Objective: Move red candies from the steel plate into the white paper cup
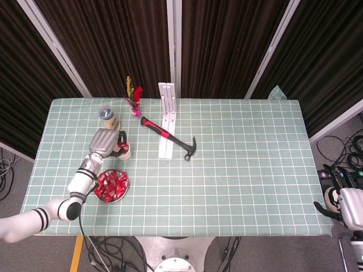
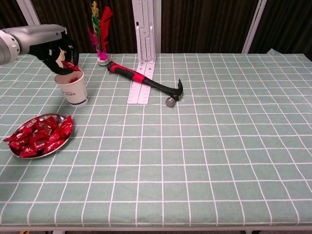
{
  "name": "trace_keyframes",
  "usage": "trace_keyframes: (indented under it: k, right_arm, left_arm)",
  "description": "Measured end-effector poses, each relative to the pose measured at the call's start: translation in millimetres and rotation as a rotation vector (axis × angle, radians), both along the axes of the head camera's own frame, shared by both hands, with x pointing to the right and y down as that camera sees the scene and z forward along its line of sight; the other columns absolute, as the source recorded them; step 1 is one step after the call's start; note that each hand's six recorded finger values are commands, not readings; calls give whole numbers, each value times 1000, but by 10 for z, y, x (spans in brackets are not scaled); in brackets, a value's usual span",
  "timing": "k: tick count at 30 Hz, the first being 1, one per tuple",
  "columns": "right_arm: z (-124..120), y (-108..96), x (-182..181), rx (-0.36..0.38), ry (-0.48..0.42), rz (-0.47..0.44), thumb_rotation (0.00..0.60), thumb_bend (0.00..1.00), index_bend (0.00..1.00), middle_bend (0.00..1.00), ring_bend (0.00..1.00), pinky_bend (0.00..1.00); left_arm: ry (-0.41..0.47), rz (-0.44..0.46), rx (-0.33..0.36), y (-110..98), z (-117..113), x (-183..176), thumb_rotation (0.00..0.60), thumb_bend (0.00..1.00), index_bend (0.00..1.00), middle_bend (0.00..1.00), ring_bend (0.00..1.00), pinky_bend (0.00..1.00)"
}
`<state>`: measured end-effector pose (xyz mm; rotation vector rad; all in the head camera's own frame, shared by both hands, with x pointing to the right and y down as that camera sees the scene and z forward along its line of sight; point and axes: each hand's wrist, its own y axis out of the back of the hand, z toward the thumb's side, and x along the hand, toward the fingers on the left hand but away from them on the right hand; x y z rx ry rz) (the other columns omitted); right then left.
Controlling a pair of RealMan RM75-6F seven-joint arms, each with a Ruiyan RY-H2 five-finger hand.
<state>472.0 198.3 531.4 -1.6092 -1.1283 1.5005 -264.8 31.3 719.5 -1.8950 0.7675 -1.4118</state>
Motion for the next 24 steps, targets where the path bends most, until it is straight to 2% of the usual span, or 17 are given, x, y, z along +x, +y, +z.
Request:
trace_keyframes:
  k: [14, 24]
  right_arm:
    - [-3, 6, -4, 1, -3, -2, 600, 104, 93, 207, 78, 353]
    - [-3, -3, -25, 3, -9, -9, 600, 104, 94, 207, 78, 355]
  left_arm:
    - [-57, 38, 5, 55, -59, -4, 600, 304, 482, 516, 592, 1000]
    - [-101, 47, 11, 105, -169, -54, 600, 252, 473, 511, 536, 1000]
